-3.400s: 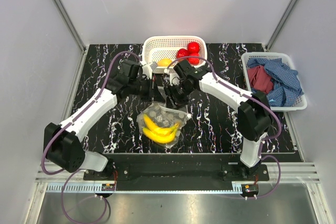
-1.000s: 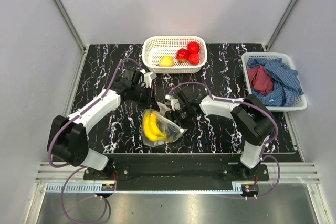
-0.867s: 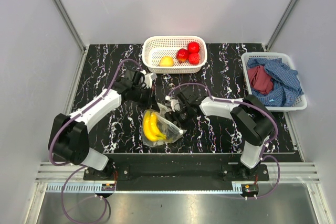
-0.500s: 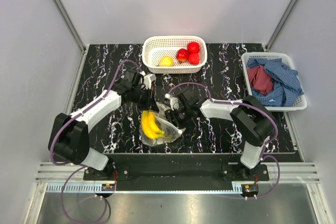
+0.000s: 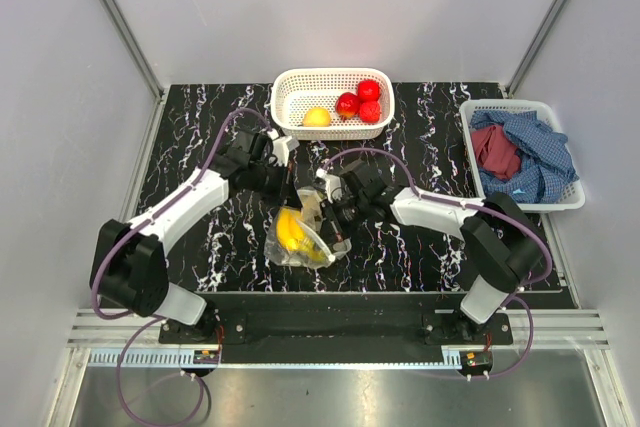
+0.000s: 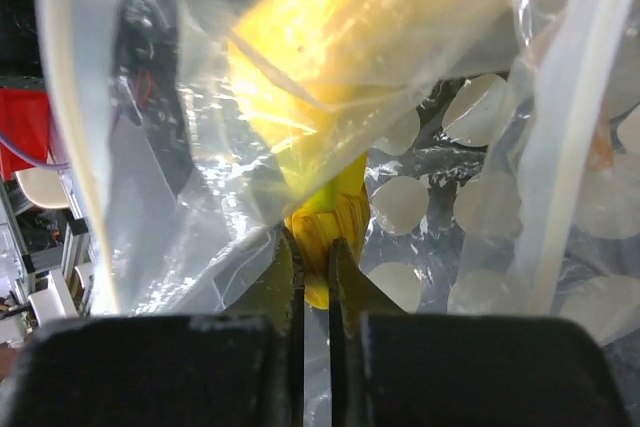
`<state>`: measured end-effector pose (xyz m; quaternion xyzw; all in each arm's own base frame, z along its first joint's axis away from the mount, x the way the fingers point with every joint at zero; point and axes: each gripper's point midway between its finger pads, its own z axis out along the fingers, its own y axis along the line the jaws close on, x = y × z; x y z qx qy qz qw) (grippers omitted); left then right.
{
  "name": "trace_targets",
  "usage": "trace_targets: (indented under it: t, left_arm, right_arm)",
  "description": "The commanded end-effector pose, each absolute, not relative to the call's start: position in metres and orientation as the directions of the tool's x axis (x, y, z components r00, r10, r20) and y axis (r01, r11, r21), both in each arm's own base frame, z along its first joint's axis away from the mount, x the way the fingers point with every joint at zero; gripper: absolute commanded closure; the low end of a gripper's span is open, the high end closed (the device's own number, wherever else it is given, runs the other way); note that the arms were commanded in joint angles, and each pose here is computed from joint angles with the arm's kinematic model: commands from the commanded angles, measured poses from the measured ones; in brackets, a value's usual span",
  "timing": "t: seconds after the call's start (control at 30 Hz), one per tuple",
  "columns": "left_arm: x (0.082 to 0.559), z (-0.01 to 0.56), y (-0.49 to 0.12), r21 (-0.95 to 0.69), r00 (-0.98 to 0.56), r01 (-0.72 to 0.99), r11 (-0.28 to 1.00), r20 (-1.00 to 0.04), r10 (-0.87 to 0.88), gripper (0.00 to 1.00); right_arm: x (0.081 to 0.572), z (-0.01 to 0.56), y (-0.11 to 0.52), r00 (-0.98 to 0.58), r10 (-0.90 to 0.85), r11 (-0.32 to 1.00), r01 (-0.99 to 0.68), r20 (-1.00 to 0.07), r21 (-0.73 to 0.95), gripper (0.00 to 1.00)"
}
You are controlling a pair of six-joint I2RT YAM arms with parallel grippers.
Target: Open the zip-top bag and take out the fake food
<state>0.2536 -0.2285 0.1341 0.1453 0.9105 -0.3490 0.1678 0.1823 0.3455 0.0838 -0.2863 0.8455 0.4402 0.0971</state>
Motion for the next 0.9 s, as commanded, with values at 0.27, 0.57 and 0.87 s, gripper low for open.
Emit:
trace_targets:
  t: [0.27, 0.57, 0.87]
  left_arm:
    - [0.257, 0.206, -0.218, -0.379, -0.635, 0.688, 0.619, -0.728, 0.259, 1.0]
    - [0.258, 0.242, -0.195, -0.132, -0.412, 0.764, 0.631, -0.853, 0.32, 1.0]
    - [0.237, 0.256, -0.229, -0.225, -0.405, 0.849, 0.479, -0.859, 0.313, 1.0]
  right_arm:
    - [0.175, 0.174, 0.361, -0.793, -0.467, 0.286, -0.554, -0.392, 0.782, 1.0]
    - [0.166, 0.203, 0.356, -0.783, -0.512, 0.216, -0.517, -0.355, 0.829, 1.0]
    - [0.184, 0.201, 0.357, -0.809, -0.494, 0.327, -0.512, -0.318, 0.795, 1.0]
